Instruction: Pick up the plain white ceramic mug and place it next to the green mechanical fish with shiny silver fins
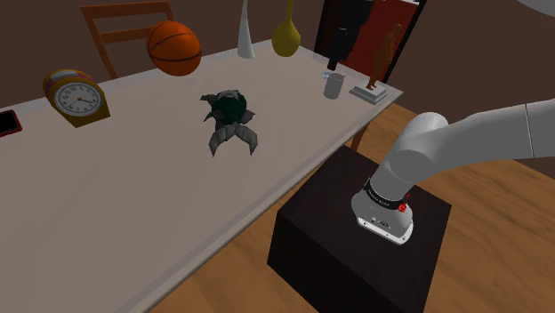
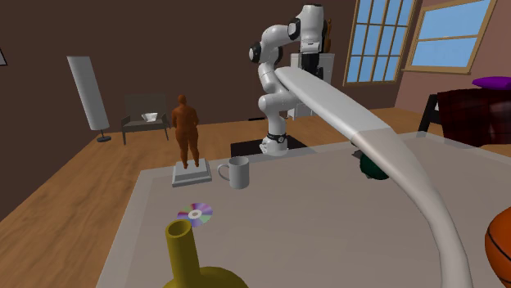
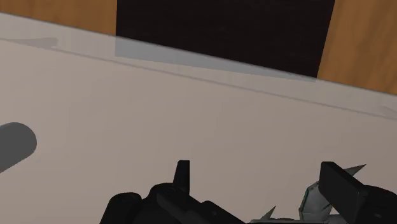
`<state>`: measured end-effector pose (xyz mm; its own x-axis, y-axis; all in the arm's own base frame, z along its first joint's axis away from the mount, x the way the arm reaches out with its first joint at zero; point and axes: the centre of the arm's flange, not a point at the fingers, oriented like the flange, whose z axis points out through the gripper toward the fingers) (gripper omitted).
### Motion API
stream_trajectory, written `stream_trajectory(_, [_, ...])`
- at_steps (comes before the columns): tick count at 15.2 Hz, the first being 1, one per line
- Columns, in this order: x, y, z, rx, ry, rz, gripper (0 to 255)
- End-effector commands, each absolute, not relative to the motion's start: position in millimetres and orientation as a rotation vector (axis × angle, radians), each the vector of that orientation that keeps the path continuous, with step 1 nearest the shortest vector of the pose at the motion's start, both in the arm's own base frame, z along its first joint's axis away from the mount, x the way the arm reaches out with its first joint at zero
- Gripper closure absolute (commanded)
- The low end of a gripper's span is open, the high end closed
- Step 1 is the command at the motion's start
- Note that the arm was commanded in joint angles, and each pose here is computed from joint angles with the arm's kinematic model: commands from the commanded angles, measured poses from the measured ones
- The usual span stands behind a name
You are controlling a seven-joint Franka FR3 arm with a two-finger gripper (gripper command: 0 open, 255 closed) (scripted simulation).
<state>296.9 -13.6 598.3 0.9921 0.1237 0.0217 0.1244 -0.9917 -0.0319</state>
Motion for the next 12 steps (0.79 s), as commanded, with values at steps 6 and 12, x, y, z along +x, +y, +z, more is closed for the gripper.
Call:
stream_trajectory(6, [323,-65,566,-3.113,-0.207,0.013,0])
stream_trajectory(12, [354,-127,528,-3.124,-0.225,0.066,0])
